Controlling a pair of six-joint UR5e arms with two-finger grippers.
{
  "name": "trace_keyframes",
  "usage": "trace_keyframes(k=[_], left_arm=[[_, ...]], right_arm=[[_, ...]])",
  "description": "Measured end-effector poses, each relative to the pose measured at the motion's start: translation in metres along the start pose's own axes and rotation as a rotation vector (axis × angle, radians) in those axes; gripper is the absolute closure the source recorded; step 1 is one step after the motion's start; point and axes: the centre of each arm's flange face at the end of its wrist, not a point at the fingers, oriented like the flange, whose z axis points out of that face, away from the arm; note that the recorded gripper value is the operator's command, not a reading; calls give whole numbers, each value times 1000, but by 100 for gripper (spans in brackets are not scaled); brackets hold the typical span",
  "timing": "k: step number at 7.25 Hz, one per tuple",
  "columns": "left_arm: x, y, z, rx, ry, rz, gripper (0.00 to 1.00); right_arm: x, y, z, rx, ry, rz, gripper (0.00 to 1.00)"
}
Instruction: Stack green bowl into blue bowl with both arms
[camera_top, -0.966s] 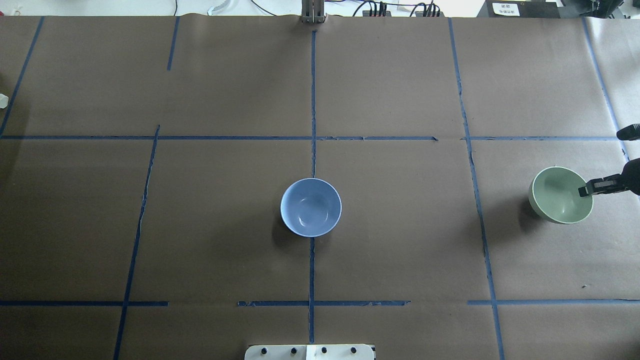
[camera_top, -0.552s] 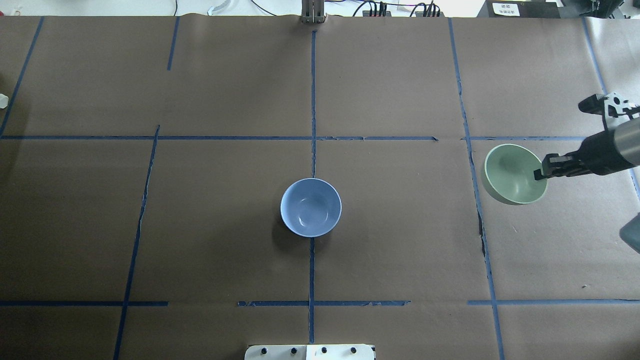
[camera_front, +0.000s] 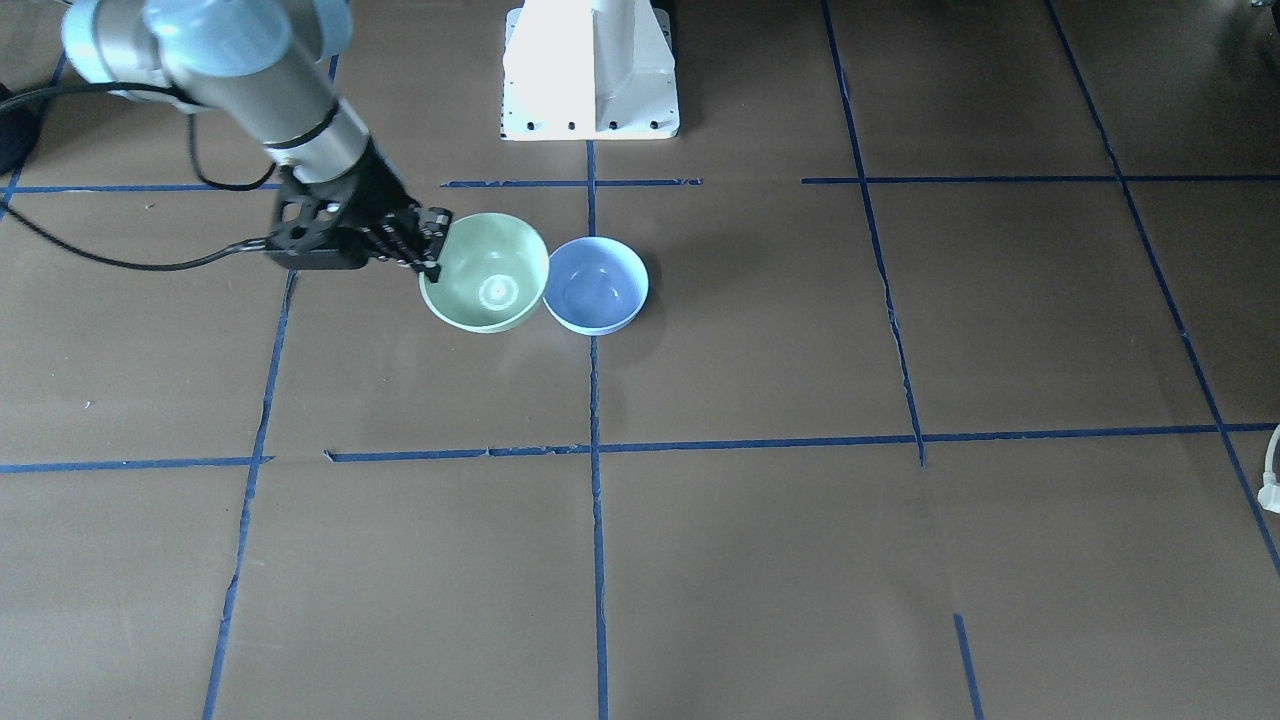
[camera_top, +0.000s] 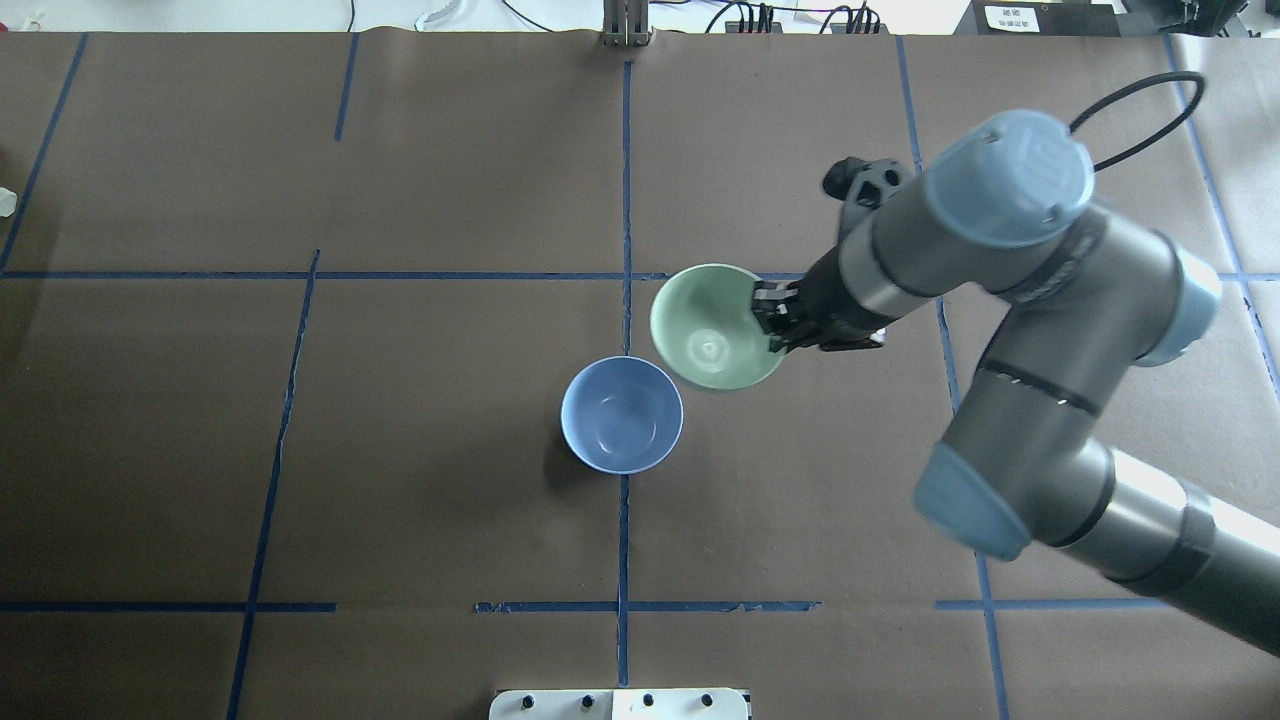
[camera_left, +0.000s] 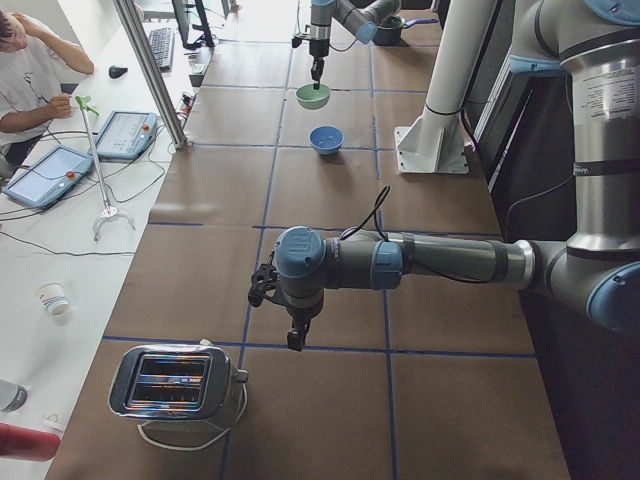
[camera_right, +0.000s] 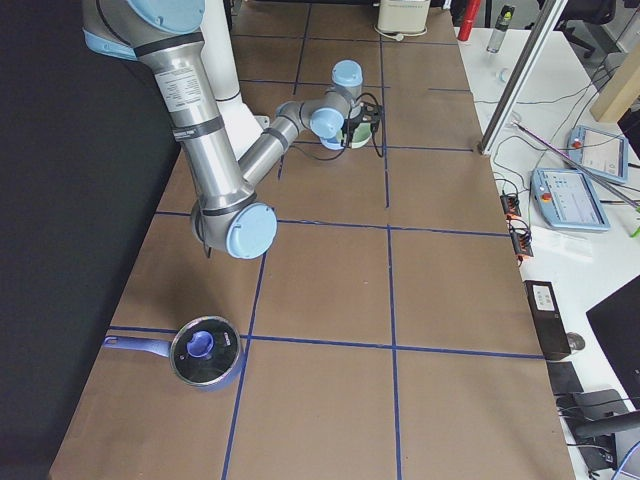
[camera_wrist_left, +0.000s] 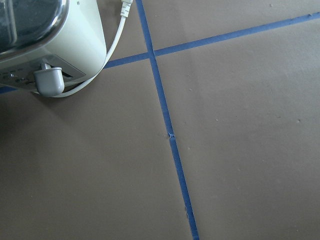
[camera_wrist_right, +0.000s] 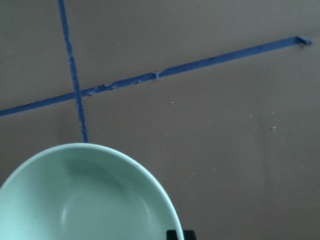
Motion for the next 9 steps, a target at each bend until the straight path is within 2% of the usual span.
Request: trace_keyframes(k=[2,3,7,8,9], left_arm=[[1,-1,-1,2,-2,-5,0],[1,0,-1,1,-2,-6,0],[0,0,0,0,-2,-8,0],[0,0,0,0,-2,-8,0],[0,0,0,0,-2,-8,0]], right_arm=[[-51,57,38,39,50,21,100],[-55,71,58,47,78,17,100],[-51,80,93,56,138,8,99],[-51,80,95,57,142,7,84],[-51,80,95,58,139,6,13]])
